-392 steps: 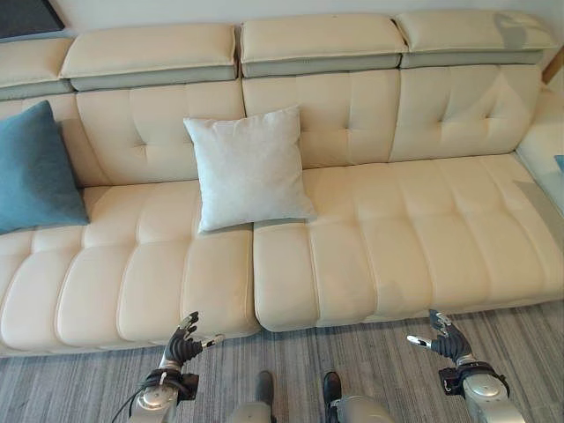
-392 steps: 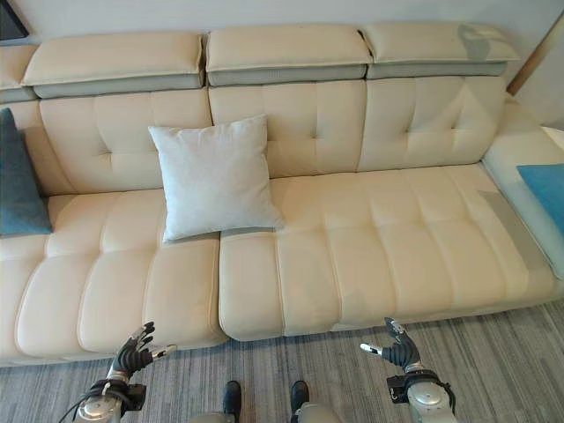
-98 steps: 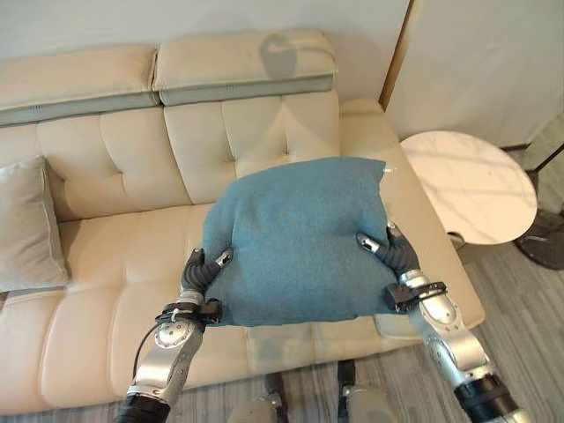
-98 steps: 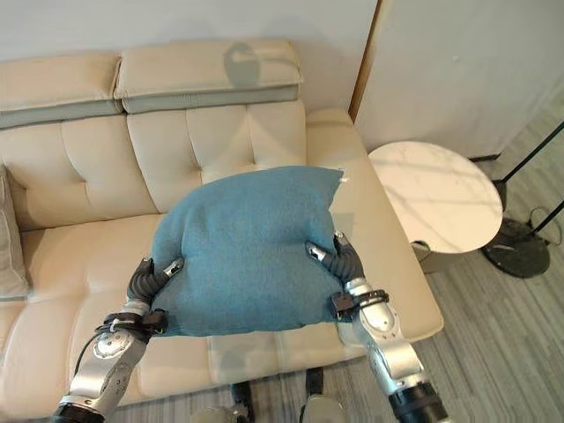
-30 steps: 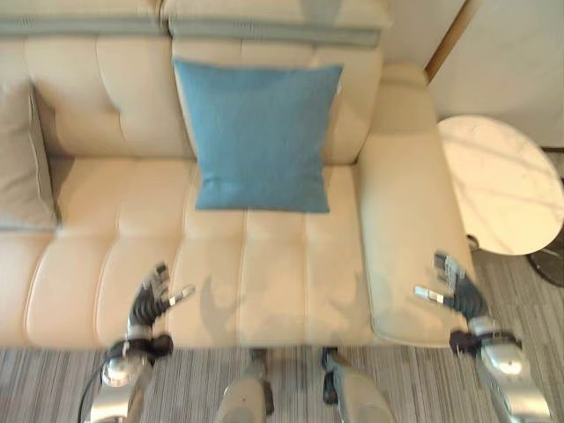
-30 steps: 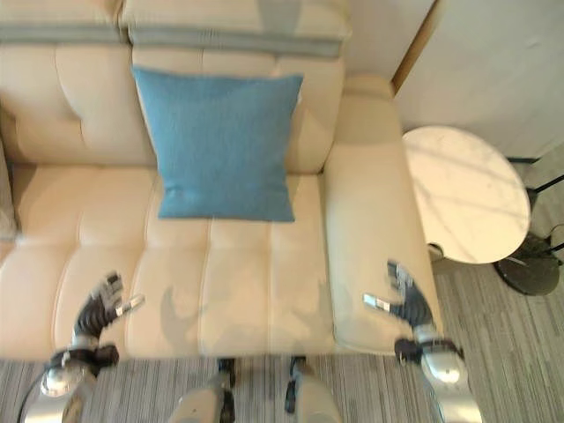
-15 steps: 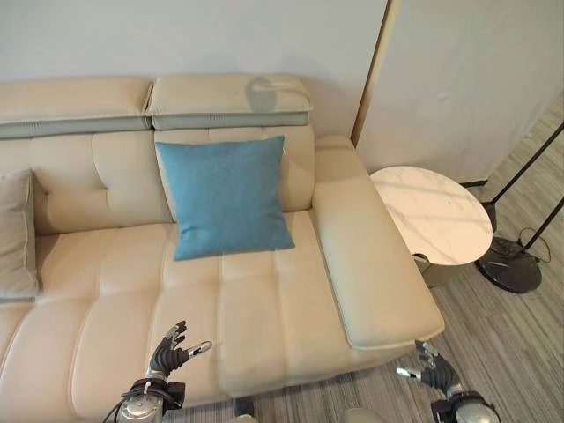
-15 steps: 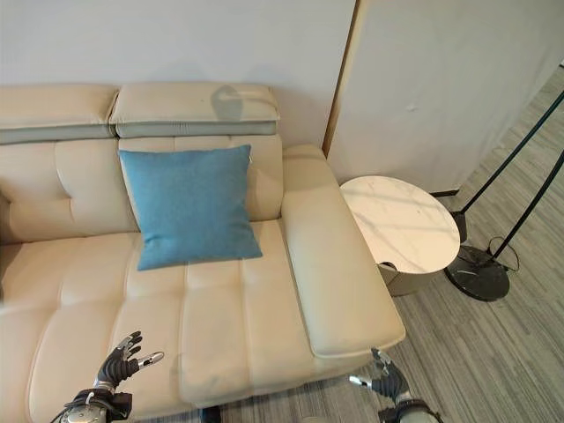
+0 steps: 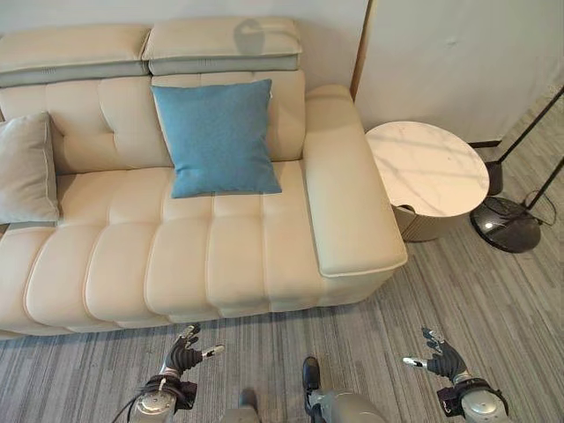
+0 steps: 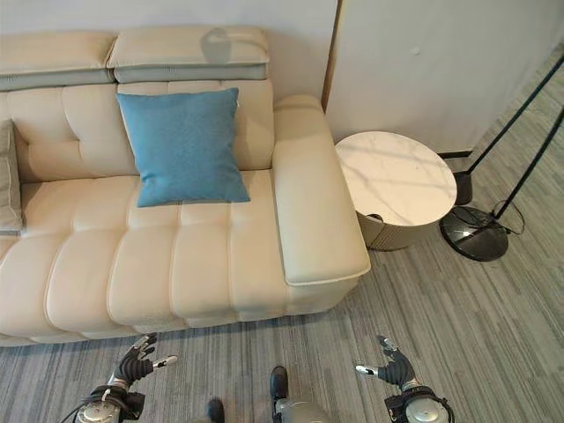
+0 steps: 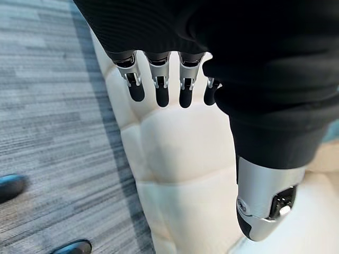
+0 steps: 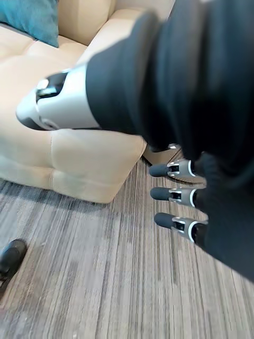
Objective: Pick up all the scattered cushions and arrange them neatly on the sofa.
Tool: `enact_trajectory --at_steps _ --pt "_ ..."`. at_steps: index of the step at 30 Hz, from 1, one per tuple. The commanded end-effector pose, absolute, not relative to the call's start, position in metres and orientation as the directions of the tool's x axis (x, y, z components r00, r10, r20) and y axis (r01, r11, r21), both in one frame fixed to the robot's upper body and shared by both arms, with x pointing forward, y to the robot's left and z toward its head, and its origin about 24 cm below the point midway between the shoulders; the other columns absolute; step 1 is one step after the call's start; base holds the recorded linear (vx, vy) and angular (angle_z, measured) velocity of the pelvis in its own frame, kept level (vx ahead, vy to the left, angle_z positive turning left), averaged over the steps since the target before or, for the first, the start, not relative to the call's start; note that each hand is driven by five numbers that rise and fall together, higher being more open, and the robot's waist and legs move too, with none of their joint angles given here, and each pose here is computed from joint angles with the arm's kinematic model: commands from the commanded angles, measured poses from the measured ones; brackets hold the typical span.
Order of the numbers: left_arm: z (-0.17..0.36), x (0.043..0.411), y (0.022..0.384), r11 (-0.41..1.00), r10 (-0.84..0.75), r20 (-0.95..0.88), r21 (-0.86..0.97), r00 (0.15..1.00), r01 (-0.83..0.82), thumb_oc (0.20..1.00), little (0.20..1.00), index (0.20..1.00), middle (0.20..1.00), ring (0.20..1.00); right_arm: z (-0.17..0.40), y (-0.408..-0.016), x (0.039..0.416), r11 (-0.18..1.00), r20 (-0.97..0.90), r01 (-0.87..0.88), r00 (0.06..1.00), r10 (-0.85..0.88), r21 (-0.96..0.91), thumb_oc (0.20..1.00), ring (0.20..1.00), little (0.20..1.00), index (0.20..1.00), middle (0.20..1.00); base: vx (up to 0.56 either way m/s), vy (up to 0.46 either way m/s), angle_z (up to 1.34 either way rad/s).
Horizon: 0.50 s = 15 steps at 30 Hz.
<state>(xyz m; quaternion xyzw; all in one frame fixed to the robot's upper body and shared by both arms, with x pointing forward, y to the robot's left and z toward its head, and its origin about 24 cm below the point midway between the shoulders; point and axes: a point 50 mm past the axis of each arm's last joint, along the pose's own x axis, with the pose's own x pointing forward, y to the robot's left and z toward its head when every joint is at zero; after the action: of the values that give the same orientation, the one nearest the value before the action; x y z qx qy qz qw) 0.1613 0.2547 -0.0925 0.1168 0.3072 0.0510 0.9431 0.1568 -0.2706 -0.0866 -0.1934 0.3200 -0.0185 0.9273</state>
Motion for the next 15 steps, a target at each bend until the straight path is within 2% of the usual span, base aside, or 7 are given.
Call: enact_trajectory --at_steps 1,15 --pt "-0.0818 0.1598 0.2722 0.945 0.196 -0.522 0.325 0.830 -0.019 1.000 1.000 1.000 1.000 1.000 -0.0806 -0.2667 0.1574 0.931 -0.547 -0.086 0.827 -0.132 -0.356 1.000 1.000 1.000 1.000 1.000 0.01 0.051 0.23" --pt "-0.0777 0.1583 0.2809 0.931 0.208 -0.518 0.366 0.830 -0.005 1.000 1.000 1.000 1.000 1.000 -0.0833 -0.2649 0.1534 0.927 -0.568 -0.108 0.814 -0.124 -0.358 1.000 1.000 1.000 1.000 1.000 0.03 0.071 -0.03"
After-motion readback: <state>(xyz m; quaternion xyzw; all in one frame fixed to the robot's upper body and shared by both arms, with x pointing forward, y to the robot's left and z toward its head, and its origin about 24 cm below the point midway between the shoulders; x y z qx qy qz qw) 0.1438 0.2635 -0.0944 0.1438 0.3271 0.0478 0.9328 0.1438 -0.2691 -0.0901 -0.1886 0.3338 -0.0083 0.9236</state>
